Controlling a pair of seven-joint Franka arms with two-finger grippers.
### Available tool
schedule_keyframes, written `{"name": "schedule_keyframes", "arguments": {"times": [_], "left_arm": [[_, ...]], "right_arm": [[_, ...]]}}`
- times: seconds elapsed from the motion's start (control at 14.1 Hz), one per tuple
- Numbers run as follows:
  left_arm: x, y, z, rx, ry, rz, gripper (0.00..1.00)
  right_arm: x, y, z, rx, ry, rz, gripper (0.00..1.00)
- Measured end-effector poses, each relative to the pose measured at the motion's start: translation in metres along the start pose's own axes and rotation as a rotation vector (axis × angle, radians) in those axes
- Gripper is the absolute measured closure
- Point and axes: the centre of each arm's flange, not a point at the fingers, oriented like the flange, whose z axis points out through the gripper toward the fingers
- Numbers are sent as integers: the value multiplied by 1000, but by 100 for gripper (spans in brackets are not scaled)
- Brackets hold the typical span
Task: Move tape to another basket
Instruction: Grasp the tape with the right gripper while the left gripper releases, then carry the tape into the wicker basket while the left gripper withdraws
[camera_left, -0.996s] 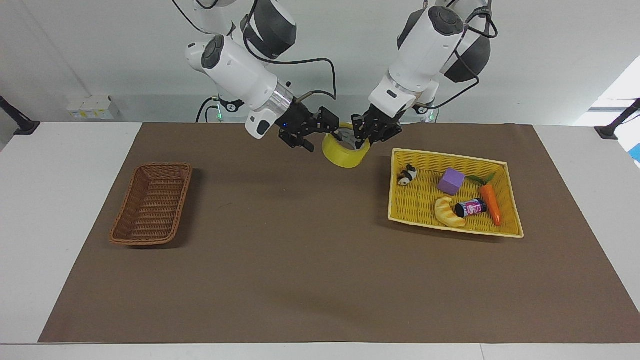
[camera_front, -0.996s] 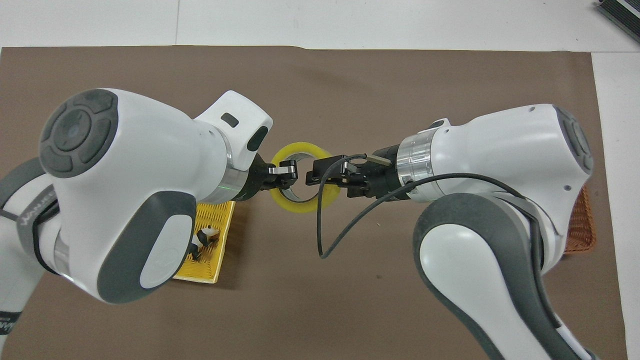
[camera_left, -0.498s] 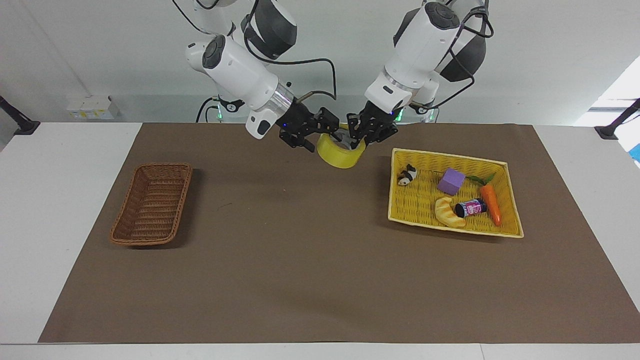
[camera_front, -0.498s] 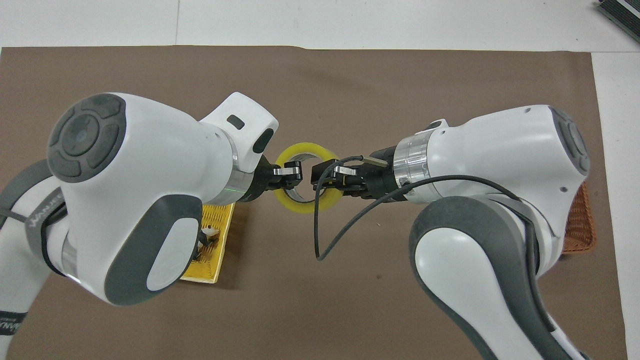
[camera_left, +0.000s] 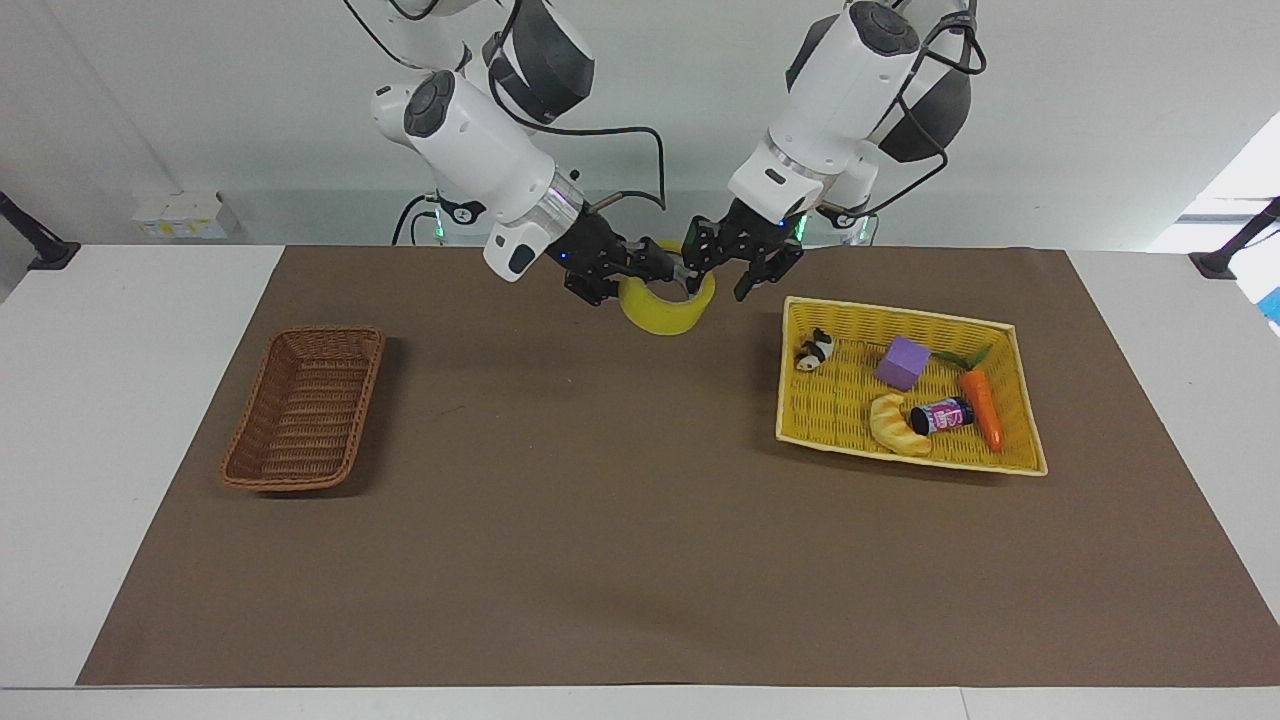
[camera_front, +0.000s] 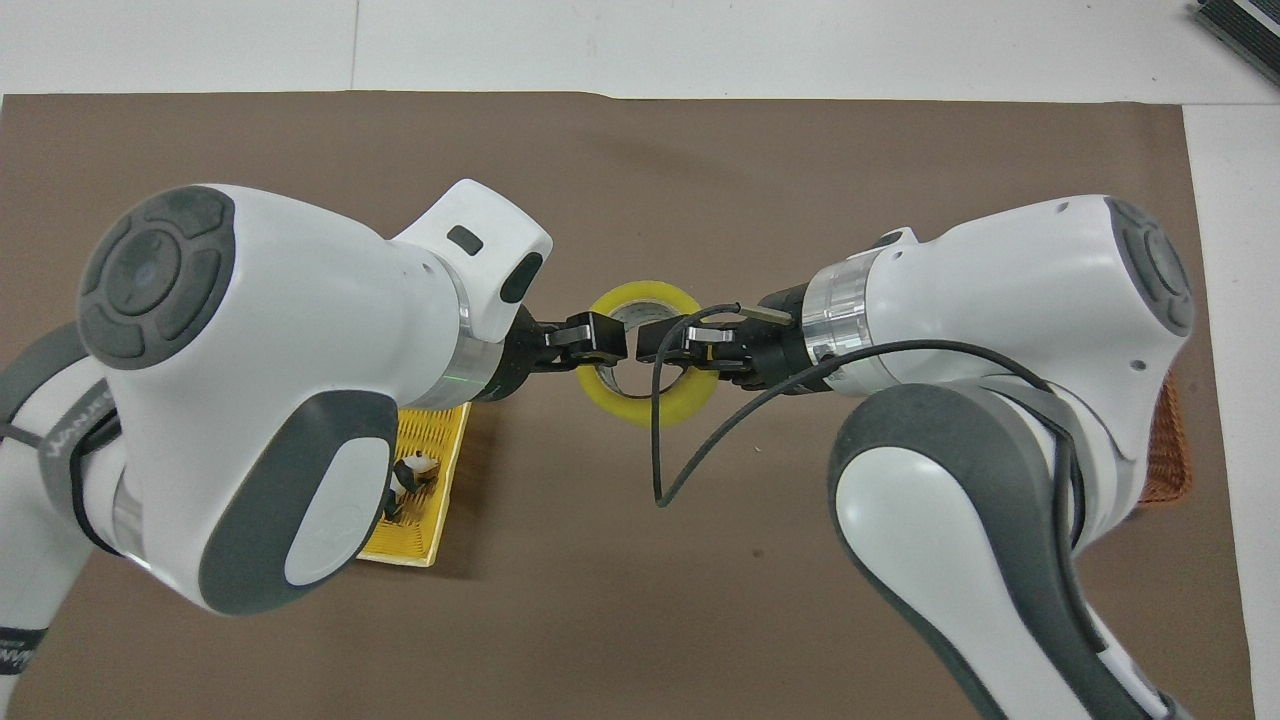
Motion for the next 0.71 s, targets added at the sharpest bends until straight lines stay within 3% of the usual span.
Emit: {"name": "schedule_keyframes", "arguments": {"times": [0.14,0.43,0.71], "left_arm": [[2,1,-5,-28,6,-83,0],[21,0,-19,-197,43,-291,0],[24,-2,-20,-206,44,-315,0]], "right_arm": [[9,14,-13,-38,11,5,97],[25,56,-59,-143,0,-9,97],[45,136,-108,-258,-11,-24,97]]}}
